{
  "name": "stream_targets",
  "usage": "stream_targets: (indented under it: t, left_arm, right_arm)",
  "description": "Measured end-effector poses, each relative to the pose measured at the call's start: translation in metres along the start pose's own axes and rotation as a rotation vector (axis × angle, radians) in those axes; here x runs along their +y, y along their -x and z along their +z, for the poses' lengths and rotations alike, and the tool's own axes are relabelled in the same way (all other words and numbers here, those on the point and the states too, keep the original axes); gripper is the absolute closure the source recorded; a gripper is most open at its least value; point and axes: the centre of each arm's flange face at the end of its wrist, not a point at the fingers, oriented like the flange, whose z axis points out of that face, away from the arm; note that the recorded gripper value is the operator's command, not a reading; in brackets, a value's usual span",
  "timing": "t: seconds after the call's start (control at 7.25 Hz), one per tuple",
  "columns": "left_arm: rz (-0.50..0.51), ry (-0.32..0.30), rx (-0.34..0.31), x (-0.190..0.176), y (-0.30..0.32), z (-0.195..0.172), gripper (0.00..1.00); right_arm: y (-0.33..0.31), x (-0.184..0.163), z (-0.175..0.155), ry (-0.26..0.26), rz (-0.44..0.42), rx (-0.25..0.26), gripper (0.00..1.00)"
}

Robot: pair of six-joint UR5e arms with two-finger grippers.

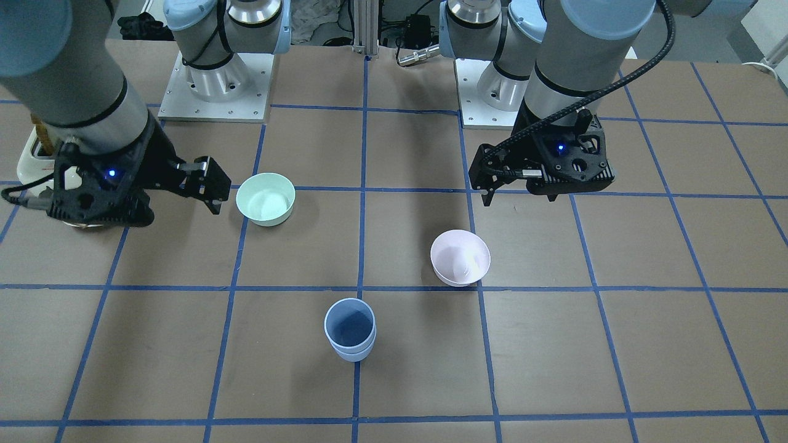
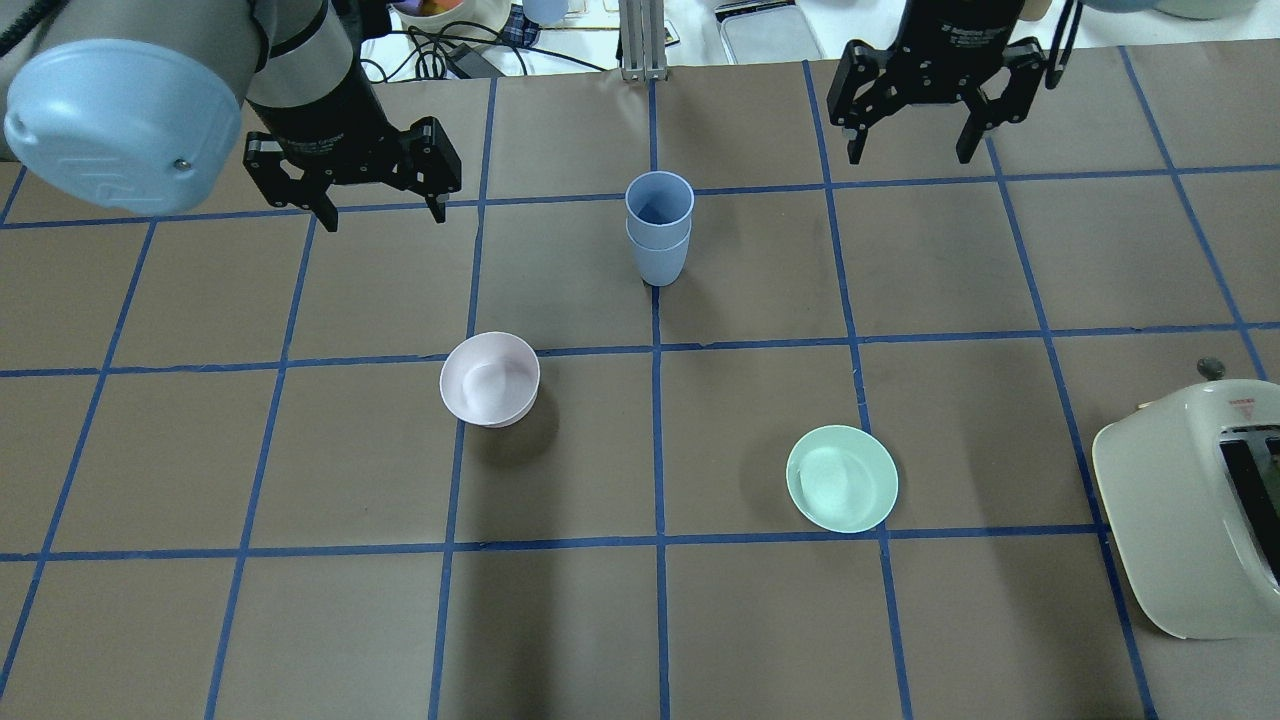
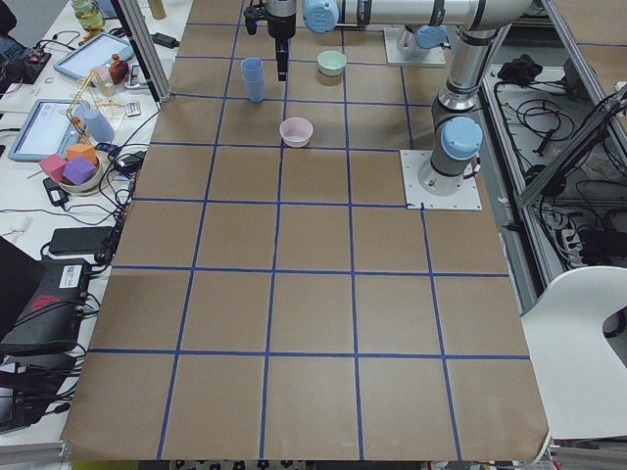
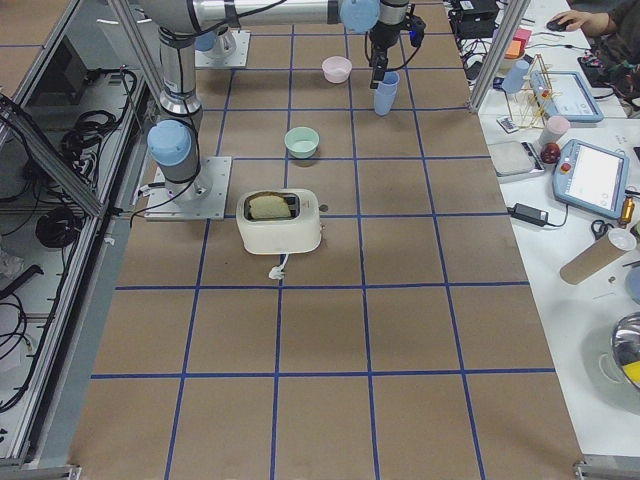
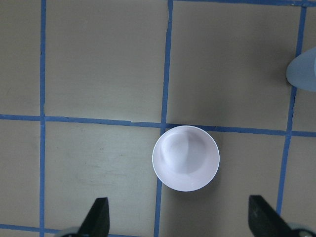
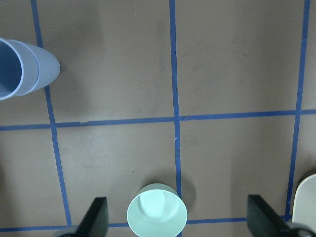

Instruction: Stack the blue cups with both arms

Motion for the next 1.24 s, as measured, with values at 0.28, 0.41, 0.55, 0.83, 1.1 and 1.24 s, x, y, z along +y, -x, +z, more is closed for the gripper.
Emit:
stream_targets:
  t: [0.28,0.41,0.55,0.83,1.1,1.24]
  left_arm:
    - [-0.001,0.003,-0.001,0.0005,0.0002,0.0,0.0]
    - [0.0,0.004,-0.002,0.0008,0.0002,0.0004,0.0]
    - [-0.001,0.004,-0.002,0.0008,0.0002,0.0007,0.0]
    - [-0.001,0.004,-0.002,0.0009,0.0002,0.0008,0.0]
    - [0.0,0.005,-0.003,0.0009,0.0002,0.0017,0.0]
    - [0.002,0.005,-0.006,0.0012,0.0007,0.0016,0.0]
  right_arm:
    - [-0.0046,0.0336,0.0006,-0.022,-0.01,-0.003,0.0]
    - [-0.006,0.0343,0.0022,-0.041,-0.027,-0.002,0.0]
    - [-0.007,0.0339,0.0029,-0.055,-0.045,-0.002,0.0]
    - [-0.0066,0.0321,-0.0014,-0.076,-0.06,-0.007,0.0]
    - [-0.0069,0.0312,-0.0039,-0.089,-0.061,-0.004,0.0]
    - [-0.0071,0.0311,-0.0043,-0.091,-0.06,-0.002,0.0]
